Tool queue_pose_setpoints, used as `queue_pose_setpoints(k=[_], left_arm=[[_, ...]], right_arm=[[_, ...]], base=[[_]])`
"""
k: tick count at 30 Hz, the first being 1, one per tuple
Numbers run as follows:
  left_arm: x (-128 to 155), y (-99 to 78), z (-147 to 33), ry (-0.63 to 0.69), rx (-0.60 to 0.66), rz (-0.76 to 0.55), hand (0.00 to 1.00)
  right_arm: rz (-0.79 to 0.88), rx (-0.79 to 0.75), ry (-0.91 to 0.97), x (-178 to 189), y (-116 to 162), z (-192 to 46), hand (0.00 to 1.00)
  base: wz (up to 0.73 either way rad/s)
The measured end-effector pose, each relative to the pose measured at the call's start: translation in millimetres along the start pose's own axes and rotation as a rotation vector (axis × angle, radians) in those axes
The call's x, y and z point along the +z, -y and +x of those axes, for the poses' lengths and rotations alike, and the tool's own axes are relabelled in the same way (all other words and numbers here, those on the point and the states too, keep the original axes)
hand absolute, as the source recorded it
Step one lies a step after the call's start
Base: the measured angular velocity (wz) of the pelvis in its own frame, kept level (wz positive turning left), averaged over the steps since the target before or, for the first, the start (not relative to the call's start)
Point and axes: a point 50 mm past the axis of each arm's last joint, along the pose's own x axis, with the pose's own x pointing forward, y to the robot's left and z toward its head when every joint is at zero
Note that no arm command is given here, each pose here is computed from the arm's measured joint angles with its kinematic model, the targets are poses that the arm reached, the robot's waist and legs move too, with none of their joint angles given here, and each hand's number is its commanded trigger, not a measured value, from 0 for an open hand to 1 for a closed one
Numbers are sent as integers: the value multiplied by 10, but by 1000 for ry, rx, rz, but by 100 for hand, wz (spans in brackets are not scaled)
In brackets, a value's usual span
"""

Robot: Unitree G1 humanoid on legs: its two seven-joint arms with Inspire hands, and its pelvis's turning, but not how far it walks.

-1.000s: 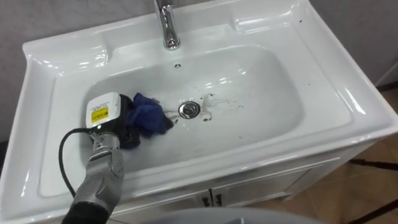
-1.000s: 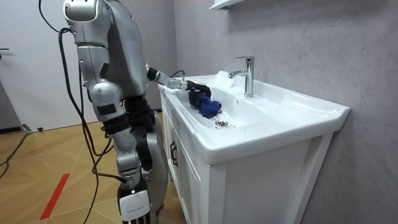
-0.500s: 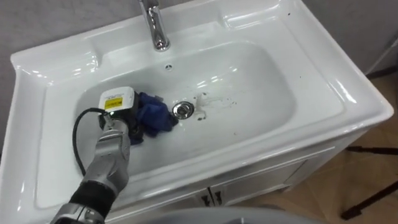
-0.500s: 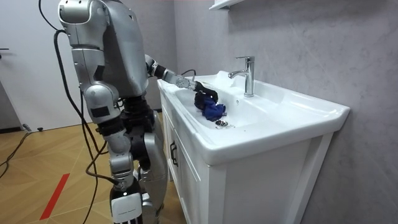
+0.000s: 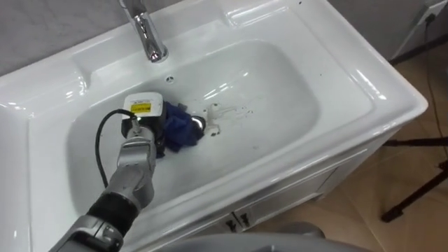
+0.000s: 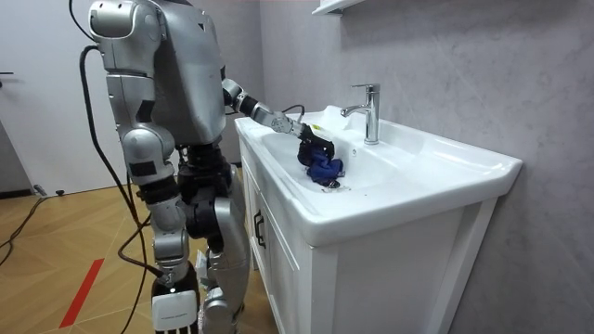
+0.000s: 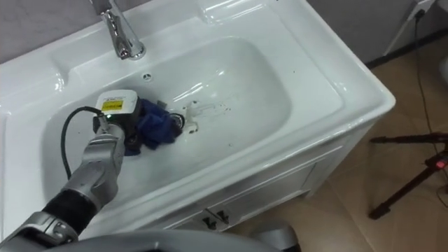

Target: Wipe basin

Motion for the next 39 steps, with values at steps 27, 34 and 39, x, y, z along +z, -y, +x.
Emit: queue_pose_setpoints(k=[27,34,39], left_arm=[[324,-185,160,-7,10,111,100],[434,-269,165,13,42,141,100],[498,-316,168,32,59,157,100]], right_arm=[[297,68,-22,2,12,-14,0],[312,80,-23,20,16,-19,0],[320,82,-18,50,27,-25,0]], base=[[-2],[0],[0]])
